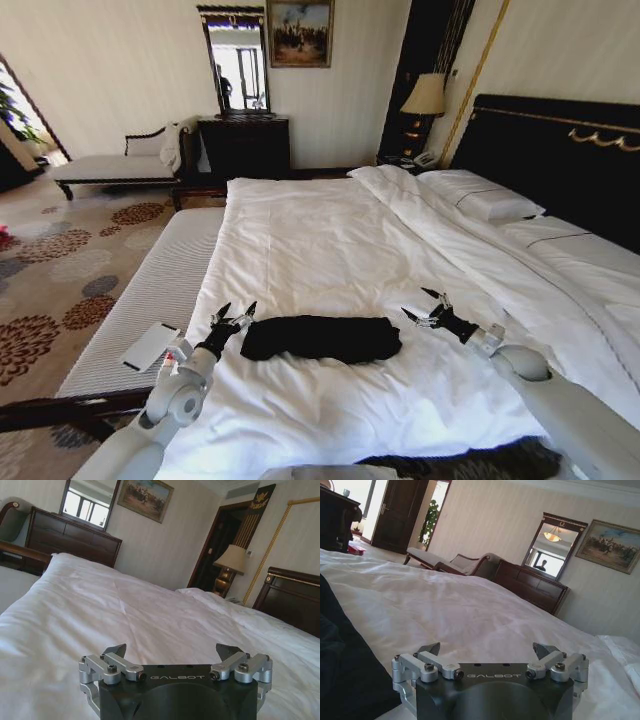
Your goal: Fold the clothes on the bed.
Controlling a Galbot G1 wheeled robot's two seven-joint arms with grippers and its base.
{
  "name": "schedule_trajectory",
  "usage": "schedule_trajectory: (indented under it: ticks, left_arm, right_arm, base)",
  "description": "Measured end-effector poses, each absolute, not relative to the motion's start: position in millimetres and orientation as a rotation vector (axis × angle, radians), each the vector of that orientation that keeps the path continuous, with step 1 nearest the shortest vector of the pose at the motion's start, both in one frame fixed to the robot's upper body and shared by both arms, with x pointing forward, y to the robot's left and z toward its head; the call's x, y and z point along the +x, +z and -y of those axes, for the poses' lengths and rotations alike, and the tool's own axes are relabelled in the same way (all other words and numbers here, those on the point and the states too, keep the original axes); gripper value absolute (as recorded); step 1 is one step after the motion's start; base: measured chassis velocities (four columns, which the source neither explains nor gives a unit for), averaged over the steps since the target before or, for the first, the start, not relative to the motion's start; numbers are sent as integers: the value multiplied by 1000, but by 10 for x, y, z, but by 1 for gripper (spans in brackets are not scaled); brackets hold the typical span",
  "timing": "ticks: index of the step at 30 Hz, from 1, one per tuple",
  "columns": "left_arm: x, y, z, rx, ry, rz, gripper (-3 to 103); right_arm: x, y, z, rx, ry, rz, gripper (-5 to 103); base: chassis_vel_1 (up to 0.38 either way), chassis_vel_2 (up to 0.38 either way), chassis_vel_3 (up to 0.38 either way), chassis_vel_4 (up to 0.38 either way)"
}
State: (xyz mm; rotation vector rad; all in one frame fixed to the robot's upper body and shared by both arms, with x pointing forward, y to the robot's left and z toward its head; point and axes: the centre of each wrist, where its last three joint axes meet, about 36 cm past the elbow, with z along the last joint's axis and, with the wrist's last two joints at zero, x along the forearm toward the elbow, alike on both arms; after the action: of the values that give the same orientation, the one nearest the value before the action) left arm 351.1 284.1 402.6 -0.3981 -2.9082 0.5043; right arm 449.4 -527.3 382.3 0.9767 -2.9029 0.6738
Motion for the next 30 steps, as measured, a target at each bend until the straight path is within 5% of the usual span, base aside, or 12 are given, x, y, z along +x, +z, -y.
schedule_trajectory:
  ticks: [30]
  left_arm:
    - [3448,4046,-2863,-366,533,2886,100]
  right_arm:
    - [4559,3586,4760,1466,876,2639,100]
  base:
    - [0,0,0,0]
